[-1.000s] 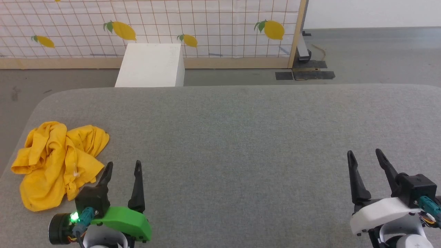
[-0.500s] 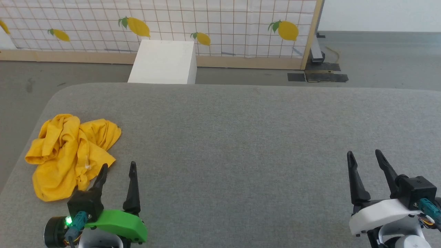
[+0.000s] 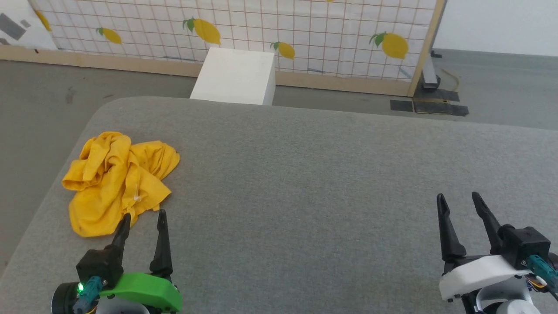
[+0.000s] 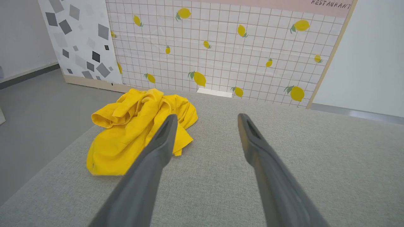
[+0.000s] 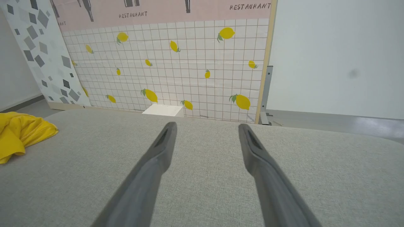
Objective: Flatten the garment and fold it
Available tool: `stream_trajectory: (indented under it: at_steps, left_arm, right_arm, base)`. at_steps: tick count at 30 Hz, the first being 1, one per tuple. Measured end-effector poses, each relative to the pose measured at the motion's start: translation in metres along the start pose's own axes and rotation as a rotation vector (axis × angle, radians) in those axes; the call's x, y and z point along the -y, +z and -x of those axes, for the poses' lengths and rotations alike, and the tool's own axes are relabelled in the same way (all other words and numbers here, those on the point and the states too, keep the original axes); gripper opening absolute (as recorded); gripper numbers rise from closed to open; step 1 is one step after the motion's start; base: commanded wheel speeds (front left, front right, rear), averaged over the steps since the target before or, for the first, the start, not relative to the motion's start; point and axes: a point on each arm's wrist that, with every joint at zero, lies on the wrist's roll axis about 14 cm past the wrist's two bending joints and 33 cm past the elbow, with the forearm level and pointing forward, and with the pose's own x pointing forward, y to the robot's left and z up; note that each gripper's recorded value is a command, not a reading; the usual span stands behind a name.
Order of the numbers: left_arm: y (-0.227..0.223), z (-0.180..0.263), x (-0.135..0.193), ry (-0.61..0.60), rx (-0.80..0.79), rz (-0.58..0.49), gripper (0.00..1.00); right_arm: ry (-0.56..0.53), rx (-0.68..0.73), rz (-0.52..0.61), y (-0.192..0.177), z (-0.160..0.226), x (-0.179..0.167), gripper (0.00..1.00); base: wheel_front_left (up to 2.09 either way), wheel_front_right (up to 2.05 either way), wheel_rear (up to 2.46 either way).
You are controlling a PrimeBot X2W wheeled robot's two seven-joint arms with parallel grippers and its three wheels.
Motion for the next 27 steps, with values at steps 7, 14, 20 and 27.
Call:
stream_trajectory:
  at_steps: [7, 14, 20, 27]
  left_arm:
    - [0.003, 0.010, -0.017, 0.049, 0.016, 0.011, 1.00]
    - [0.003, 0.024, -0.034, 0.101, 0.025, 0.019, 1.00]
    - [0.005, 0.037, -0.048, 0.146, 0.037, 0.031, 1.00]
    - [0.005, 0.052, -0.062, 0.196, 0.049, 0.042, 1.00]
  right_arm:
    - [0.058, -0.003, -0.015, -0.004, -0.007, -0.020, 1.00]
    - [0.111, 0.000, -0.029, -0.006, -0.013, -0.038, 1.00]
    - [0.160, -0.002, -0.042, -0.009, -0.017, -0.055, 1.00]
    - [0.207, -0.003, -0.059, -0.011, -0.022, -0.072, 1.00]
  base:
    - [0.00, 0.00, 0.00]
    - [0.00, 0.00, 0.00]
    - [0.00, 0.00, 0.00]
    - [0.00, 0.00, 0.00]
